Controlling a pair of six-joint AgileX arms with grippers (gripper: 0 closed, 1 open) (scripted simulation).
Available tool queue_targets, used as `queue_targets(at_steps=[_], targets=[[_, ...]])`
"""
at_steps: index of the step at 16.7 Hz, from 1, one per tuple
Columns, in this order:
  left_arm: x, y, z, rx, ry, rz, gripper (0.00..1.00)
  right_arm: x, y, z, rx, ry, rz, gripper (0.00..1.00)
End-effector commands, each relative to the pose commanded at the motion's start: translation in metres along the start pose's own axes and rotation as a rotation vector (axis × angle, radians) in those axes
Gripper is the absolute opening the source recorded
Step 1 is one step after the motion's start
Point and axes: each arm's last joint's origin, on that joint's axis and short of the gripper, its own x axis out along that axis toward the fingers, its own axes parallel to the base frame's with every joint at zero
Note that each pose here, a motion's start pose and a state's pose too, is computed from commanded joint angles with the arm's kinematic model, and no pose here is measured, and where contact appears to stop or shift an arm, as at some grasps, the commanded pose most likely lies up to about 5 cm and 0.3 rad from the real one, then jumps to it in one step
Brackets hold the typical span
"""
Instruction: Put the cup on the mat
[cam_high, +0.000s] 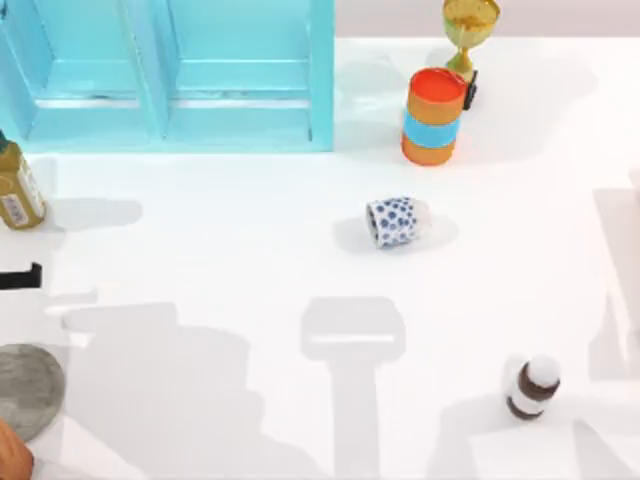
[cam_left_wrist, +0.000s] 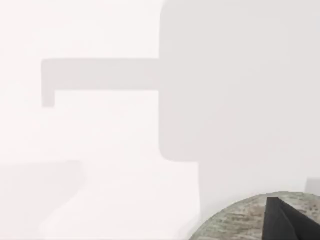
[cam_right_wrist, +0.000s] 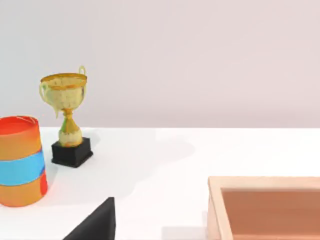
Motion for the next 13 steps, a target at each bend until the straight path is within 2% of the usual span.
queue_targets(at_steps=[4, 9, 13], targets=[[0.011, -0.025, -0.013, 0.058, 0.065, -0.031, 0.00, 0.000, 0.000, 0.000, 0.000, 0.000, 0.000, 1.00], [0.012, -0.026, -0.014, 0.061, 0.070, -0.032, 0.00, 0.000, 0.000, 0.000, 0.000, 0.000, 0.000, 1.00], [0.012, -0.026, -0.014, 0.061, 0.070, -0.032, 0.30, 0.000, 0.000, 0.000, 0.000, 0.000, 0.000, 1.00]])
